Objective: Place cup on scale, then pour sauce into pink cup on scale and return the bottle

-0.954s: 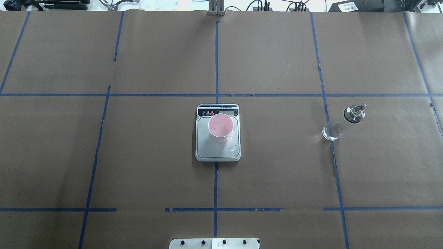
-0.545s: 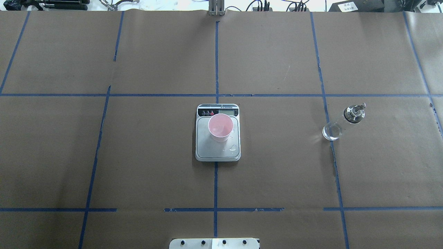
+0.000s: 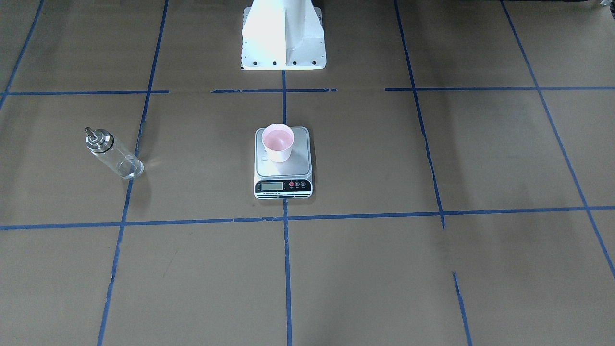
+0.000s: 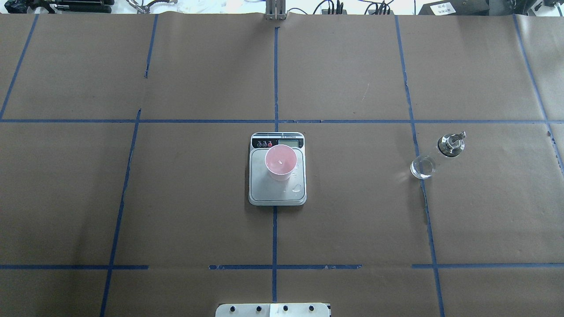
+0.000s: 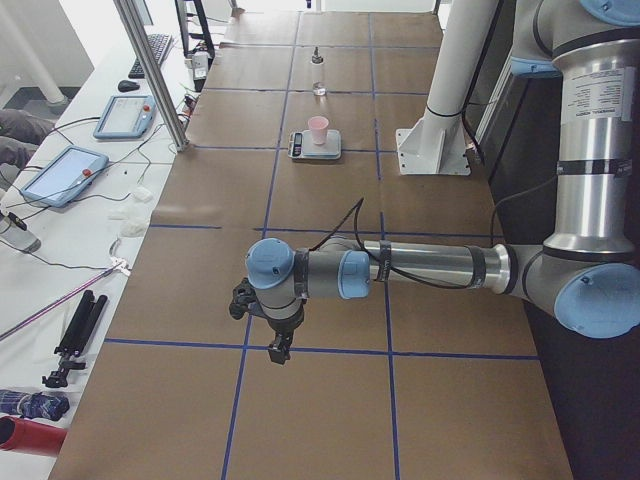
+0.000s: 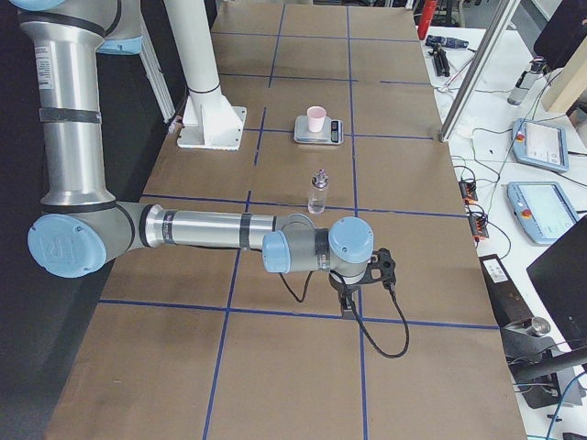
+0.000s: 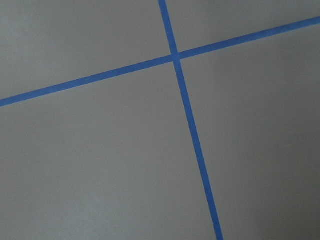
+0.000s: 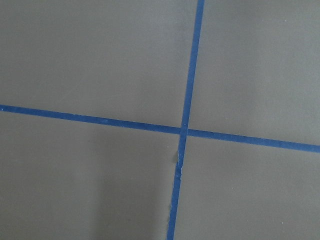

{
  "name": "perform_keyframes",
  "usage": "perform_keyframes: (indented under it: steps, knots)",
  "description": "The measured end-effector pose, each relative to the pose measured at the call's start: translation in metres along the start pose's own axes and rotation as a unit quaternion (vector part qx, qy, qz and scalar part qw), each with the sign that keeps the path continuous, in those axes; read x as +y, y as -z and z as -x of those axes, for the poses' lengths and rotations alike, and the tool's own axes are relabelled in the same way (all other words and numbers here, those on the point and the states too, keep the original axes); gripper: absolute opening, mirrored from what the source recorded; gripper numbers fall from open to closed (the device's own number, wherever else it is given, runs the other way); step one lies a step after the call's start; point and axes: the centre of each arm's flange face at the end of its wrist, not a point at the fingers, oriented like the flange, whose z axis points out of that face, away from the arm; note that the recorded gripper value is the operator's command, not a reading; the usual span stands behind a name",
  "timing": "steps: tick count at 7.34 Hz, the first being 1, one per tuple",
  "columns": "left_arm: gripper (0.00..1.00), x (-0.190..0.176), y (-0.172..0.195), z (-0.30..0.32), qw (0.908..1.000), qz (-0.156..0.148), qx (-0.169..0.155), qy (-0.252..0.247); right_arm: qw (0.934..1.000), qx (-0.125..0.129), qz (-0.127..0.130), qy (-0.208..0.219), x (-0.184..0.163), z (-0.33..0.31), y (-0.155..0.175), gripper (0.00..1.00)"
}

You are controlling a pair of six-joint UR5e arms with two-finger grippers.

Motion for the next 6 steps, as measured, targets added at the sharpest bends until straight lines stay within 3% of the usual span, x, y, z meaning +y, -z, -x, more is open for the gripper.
perform_keyframes:
  steps: [4, 6]
  knots:
    - [1.00, -0.005, 0.005, -0.003, 0.9999, -0.005, -0.001, 0.014, 0.9995, 0.000, 0.010, -0.030, -0.004, 0.008, -0.004, 1.00]
    - [1.00, -0.010, 0.010, -0.005, 0.9972, -0.011, -0.001, 0.074, 0.9995, 0.000, 0.012, -0.031, -0.003, 0.008, -0.005, 1.00]
